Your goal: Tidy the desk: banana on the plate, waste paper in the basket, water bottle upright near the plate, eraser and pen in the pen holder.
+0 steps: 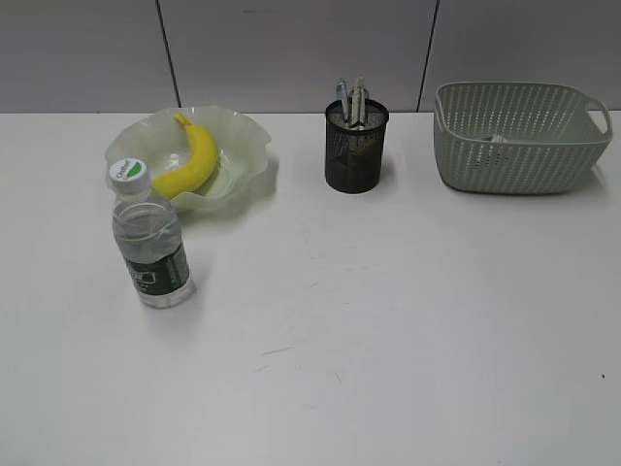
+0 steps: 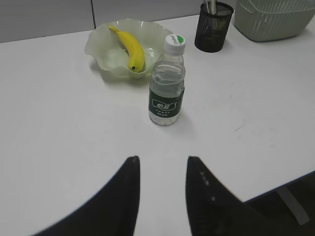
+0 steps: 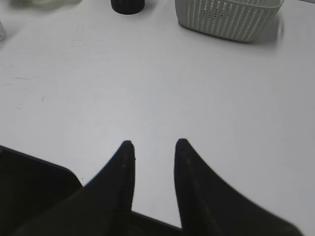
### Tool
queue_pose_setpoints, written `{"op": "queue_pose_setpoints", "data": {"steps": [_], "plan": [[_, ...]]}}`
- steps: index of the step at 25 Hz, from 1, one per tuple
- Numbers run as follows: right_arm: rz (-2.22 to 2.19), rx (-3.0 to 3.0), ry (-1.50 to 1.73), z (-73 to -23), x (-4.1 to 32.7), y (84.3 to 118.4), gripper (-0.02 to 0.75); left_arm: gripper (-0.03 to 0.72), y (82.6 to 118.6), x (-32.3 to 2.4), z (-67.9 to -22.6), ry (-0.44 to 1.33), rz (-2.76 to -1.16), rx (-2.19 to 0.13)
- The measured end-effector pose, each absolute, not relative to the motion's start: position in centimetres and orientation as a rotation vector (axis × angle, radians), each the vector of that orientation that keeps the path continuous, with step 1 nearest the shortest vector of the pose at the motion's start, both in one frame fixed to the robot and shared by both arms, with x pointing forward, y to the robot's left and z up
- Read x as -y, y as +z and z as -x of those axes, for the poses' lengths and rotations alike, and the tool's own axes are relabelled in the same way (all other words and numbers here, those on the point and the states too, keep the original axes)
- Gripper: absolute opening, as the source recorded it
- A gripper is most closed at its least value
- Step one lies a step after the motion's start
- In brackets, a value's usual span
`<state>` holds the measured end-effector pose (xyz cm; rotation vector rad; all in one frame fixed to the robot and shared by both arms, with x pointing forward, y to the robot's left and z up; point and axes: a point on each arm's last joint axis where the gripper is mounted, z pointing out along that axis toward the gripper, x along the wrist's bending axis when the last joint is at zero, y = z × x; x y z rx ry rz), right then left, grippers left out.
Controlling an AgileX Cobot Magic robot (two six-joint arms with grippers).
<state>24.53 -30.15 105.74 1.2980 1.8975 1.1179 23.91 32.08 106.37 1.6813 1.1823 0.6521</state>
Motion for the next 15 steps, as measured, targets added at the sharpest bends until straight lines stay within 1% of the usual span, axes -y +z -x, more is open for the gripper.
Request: {"op": "queue_pose_setpoints", "data": {"steps": [7,10,15], "plan": [[-1.317,-1.879,1.110,-24.50,30.14,105.74,0.237,0.241,106.38,-32.06,-23.85,0.666,-1.667,-1.206],[-1.393,-1.786,1.066,-24.37,30.23,105.74,0.237,0.241,106.38,-32.05,-23.65,0.724,-1.618,-1.292],[-1.521,-1.598,0.979,-24.03,30.33,105.75,0.237,0.241,106.38,-31.92,-23.14,0.876,-1.467,-1.514]]}}
